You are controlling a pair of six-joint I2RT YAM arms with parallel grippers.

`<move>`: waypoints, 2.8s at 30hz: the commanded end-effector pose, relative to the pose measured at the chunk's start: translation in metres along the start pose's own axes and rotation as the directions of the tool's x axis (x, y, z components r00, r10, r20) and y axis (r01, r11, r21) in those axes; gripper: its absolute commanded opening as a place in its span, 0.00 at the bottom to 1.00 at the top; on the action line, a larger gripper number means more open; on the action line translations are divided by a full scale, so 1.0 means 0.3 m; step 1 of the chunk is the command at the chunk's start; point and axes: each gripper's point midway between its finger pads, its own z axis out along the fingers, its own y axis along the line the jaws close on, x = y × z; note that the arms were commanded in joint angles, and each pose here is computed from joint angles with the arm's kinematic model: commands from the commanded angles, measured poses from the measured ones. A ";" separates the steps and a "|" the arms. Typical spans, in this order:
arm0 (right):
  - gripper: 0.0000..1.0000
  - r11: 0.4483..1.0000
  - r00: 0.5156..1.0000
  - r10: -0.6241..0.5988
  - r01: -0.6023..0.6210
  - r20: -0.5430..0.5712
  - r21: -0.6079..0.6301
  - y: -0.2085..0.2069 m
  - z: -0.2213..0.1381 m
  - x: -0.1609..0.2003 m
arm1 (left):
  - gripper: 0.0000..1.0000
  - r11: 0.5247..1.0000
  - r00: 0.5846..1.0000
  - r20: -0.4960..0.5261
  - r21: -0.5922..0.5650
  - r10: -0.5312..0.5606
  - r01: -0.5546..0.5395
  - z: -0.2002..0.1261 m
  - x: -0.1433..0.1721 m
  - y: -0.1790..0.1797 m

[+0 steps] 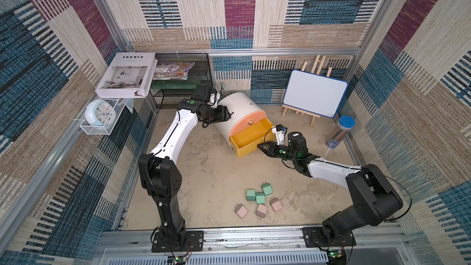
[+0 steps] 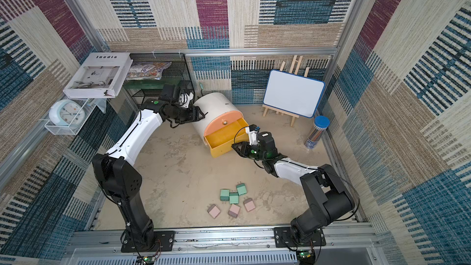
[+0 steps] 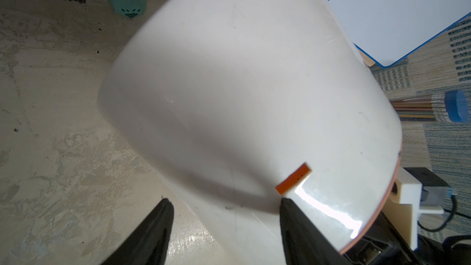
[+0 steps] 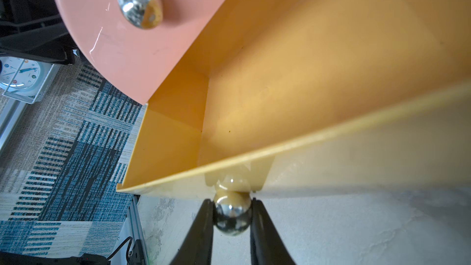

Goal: Place the plugs into the drawer by color
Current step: Open the drawer in the storage box, then pick up the plug from the center of the board.

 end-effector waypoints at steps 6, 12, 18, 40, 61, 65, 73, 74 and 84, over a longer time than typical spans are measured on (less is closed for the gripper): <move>0.23 0.999 0.999 -0.047 0.047 0.017 0.017 0.035 -0.033 -0.039 | 0.70 1.000 1.000 -0.018 0.009 -0.001 0.001 0.031 0.009 0.007; 0.23 0.999 0.999 -0.038 0.038 0.002 0.029 0.012 -0.030 -0.011 | 0.70 1.000 1.000 -0.013 0.009 -0.002 0.002 0.026 0.009 0.006; 0.25 0.998 0.999 -0.032 0.033 -0.012 0.054 -0.025 -0.025 0.019 | 0.70 1.000 1.000 -0.015 0.008 -0.002 0.002 0.026 0.011 0.007; 0.60 0.880 0.948 -0.175 0.271 -0.264 0.389 -0.050 -0.245 0.256 | 0.70 0.999 1.000 0.009 0.033 0.001 -0.001 -0.027 0.012 -0.024; 0.63 0.744 0.846 -0.153 0.438 -0.510 0.505 -0.096 -0.258 0.597 | 0.70 0.999 1.000 0.020 0.047 0.005 -0.006 -0.051 0.027 -0.043; 0.62 0.735 0.839 -0.147 0.447 -0.524 0.510 -0.116 -0.251 0.616 | 0.70 0.999 1.000 0.016 0.047 0.005 -0.006 -0.046 0.030 -0.044; 0.61 0.710 0.830 -0.150 0.469 -0.538 0.526 -0.149 -0.249 0.628 | 0.70 0.999 1.000 0.012 0.046 0.005 -0.005 -0.039 0.033 -0.042; 0.61 0.708 0.831 -0.152 0.469 -0.535 0.527 -0.149 -0.249 0.625 | 0.70 0.999 1.000 0.013 0.047 0.005 -0.005 -0.040 0.032 -0.043; 0.58 0.685 0.820 -0.185 0.503 -0.542 0.527 -0.159 -0.198 0.614 | 0.70 0.999 1.000 0.009 0.048 0.006 -0.006 -0.031 0.035 -0.043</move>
